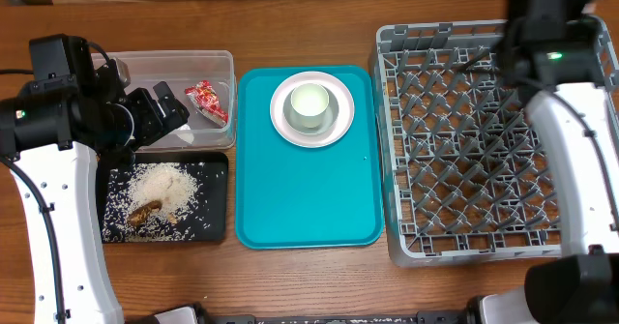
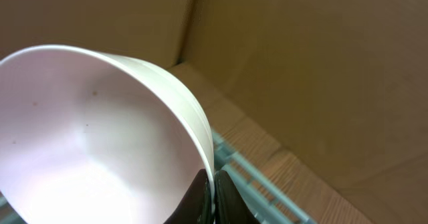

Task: Sort waste into correct bins and load items into the dishwasher
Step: 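Carry the pink plate right and stand it in the dish rack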

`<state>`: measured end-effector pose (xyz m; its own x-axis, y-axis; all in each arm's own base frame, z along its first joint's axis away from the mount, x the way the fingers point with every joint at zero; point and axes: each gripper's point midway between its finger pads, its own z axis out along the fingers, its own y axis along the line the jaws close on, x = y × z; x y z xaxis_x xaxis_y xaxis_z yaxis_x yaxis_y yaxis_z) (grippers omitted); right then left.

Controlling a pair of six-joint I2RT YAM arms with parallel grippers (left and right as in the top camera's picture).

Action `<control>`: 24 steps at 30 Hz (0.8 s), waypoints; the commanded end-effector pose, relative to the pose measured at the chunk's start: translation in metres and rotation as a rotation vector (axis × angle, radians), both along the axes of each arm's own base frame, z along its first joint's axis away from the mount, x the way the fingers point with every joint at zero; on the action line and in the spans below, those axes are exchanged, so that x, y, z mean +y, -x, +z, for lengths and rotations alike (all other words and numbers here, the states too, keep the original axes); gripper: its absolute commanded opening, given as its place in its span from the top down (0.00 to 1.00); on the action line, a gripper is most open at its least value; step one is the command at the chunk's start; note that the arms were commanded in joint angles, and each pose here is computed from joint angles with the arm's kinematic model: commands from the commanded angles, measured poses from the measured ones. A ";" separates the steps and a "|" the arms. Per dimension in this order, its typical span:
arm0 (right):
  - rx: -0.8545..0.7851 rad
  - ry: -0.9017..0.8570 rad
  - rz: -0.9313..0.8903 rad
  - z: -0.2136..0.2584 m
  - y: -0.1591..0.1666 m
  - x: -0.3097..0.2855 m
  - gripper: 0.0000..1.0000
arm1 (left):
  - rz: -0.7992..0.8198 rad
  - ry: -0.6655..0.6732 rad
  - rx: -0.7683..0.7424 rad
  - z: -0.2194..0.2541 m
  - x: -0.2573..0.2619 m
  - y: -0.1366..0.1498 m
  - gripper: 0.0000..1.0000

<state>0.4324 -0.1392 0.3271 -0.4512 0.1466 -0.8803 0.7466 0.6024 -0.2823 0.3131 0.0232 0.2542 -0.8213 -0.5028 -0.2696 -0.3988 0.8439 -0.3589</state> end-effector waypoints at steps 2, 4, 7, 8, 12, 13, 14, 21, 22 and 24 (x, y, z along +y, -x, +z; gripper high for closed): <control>0.026 0.022 -0.098 -0.014 -0.006 -0.056 0.96 | -0.003 0.005 -0.017 0.005 -0.002 -0.001 0.00; 0.060 0.028 -0.130 -0.028 -0.007 -0.076 0.96 | -0.003 0.005 -0.017 0.005 -0.002 -0.001 0.00; 0.128 0.018 -0.168 -0.061 -0.011 -0.096 0.96 | -0.003 0.005 -0.017 0.005 -0.002 -0.001 0.00; 0.148 0.016 -0.168 -0.070 -0.014 -0.097 0.96 | -0.003 0.005 -0.017 0.005 -0.002 -0.001 0.00; 0.206 0.008 -0.159 -0.097 -0.022 -0.095 0.96 | -0.003 0.005 -0.017 0.005 -0.002 -0.001 0.00; 0.222 0.003 -0.151 -0.104 -0.025 -0.093 0.96 | -0.003 0.005 -0.017 0.005 -0.002 -0.001 0.00; 0.238 -0.002 -0.142 -0.112 -0.028 -0.091 0.96 | -0.003 0.005 -0.017 0.005 -0.002 -0.001 0.00; 0.309 -0.014 -0.075 -0.137 -0.040 -0.063 0.96 | -0.003 0.005 -0.017 0.005 -0.002 -0.001 0.00; 0.309 -0.012 -0.062 -0.137 -0.042 -0.057 0.96 | -0.003 0.005 -0.017 0.005 -0.002 -0.001 0.00; 0.309 -0.008 -0.040 -0.137 -0.046 -0.047 0.96 | -0.003 0.005 -0.017 0.005 -0.002 -0.001 0.00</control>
